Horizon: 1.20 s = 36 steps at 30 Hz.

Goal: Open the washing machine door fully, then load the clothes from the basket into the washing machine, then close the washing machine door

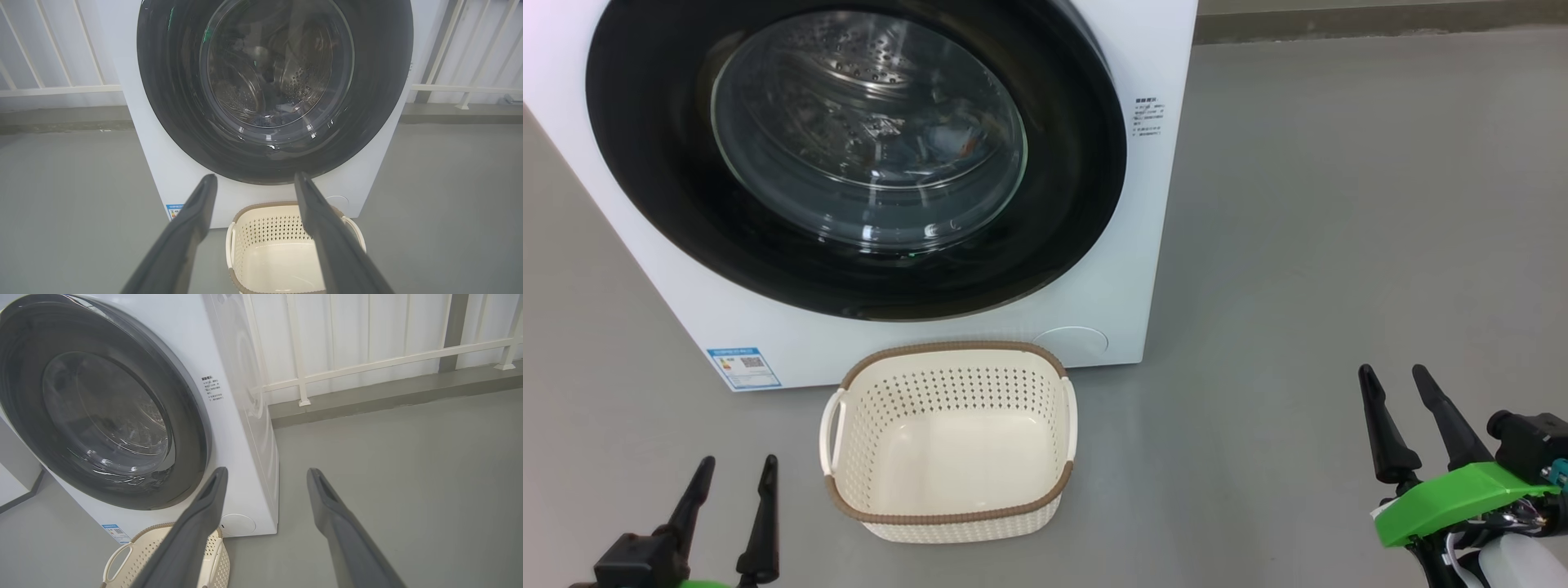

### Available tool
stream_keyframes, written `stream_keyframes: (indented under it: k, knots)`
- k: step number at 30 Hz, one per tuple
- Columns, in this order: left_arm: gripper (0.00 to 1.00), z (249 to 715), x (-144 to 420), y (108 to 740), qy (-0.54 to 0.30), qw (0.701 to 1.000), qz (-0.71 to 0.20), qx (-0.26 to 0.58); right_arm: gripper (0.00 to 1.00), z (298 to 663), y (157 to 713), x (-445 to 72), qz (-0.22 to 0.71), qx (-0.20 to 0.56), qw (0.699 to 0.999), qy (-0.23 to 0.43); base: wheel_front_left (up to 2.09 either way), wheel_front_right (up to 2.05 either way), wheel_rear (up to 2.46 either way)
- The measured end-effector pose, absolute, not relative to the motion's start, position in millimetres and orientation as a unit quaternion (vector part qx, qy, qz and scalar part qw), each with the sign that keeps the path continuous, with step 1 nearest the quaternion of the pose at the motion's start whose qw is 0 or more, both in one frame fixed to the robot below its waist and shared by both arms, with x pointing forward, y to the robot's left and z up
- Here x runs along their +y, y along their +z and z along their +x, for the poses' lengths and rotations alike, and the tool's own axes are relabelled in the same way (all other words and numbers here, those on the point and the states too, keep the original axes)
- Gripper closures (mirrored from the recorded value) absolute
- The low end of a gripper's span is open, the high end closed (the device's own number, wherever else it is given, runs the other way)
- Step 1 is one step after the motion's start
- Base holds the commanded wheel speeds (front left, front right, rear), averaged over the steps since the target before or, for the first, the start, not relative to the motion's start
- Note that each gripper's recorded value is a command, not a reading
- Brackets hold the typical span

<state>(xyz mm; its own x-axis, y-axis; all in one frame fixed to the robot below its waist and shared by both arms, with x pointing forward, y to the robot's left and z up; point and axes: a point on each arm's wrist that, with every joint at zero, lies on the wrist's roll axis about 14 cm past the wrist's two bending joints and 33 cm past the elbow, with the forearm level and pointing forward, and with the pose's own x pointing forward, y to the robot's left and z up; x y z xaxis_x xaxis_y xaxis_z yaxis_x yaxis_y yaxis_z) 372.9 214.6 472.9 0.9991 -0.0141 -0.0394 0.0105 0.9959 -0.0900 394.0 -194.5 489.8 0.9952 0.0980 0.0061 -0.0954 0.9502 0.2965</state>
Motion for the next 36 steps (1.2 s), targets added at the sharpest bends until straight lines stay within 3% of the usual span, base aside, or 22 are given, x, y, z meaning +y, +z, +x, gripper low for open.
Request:
stream_keyframes:
  k: [23, 24, 32, 36]
  knots:
    - [0.00, 371.8, 224.9, 473.4, 0.007, 0.999, -0.031, 0.019, 0.00, 391.0, 492.0, -196.6, 0.152, -0.001, 0.987, 0.043, 0.00, 0.00, 0.00]
    - [1.00, 371.6, 224.8, 472.9, 0.007, 0.999, -0.031, 0.020, 1.00, 390.9, 491.4, -196.2, 0.153, 0.000, 0.987, 0.044, 0.00, 0.00, 0.00]
    - [1.00, 347.8, 205.1, 427.1, 0.009, 0.994, -0.067, 0.090, 1.00, 361.6, 436.5, -178.0, 0.187, 0.081, 0.979, 0.030, 0.00, 0.00, 0.00]
    - [1.00, 346.5, 205.5, 425.5, 0.014, 0.992, -0.083, 0.093, 1.00, 360.6, 435.4, -179.0, 0.197, 0.083, 0.976, 0.026, 0.00, 0.00, 0.00]
